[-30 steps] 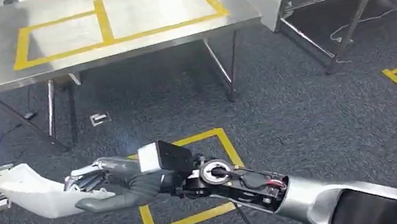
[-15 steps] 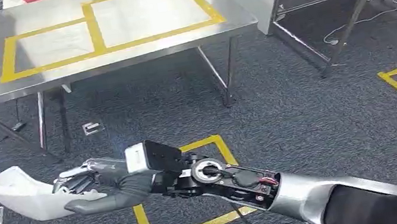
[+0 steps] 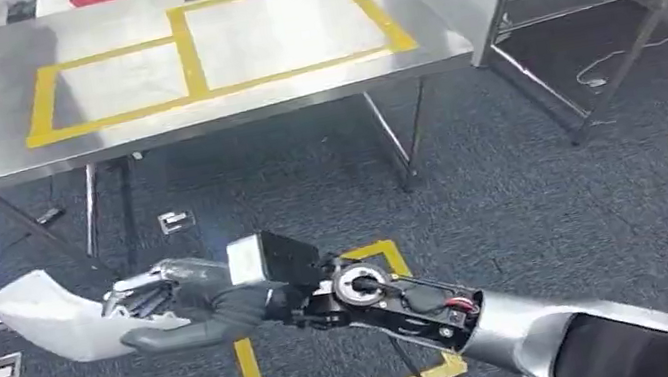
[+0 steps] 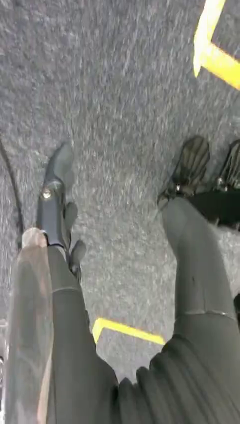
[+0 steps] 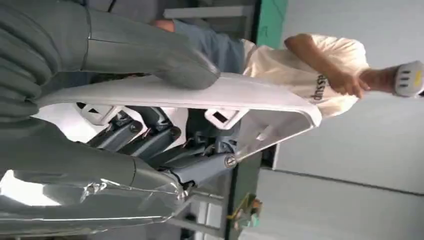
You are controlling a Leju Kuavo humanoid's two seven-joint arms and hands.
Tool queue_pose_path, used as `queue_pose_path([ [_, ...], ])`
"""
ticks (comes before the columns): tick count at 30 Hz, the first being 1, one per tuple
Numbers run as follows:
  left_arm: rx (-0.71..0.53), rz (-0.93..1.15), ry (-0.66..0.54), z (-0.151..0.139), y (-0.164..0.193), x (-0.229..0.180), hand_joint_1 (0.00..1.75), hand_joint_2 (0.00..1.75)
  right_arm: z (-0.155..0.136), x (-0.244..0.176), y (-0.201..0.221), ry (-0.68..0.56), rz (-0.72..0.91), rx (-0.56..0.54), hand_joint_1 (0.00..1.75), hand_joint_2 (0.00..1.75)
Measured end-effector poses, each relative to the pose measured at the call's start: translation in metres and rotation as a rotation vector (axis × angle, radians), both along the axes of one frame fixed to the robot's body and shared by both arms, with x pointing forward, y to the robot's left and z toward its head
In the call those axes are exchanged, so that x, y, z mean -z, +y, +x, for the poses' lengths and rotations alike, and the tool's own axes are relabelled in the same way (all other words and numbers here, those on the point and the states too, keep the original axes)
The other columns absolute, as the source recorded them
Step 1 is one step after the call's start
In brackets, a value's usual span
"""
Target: Take the parts from the cabinet and place them on the table.
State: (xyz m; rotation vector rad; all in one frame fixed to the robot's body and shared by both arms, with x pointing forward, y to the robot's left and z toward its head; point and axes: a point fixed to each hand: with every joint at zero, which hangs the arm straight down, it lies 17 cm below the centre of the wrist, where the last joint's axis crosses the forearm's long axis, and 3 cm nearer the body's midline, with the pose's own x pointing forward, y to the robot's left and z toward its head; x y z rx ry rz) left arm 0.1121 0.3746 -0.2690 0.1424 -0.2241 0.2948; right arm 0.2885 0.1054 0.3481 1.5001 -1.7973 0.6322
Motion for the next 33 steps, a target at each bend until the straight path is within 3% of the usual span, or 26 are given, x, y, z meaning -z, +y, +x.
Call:
queue_pose_path([
  [33,-0.004,-0.007,0.01,-0.0021,-0.0007,0.0004,0.0,1.75,-0.0009,0.0002,0.0019,0.003,0.006,0.001,1.75,1.75],
])
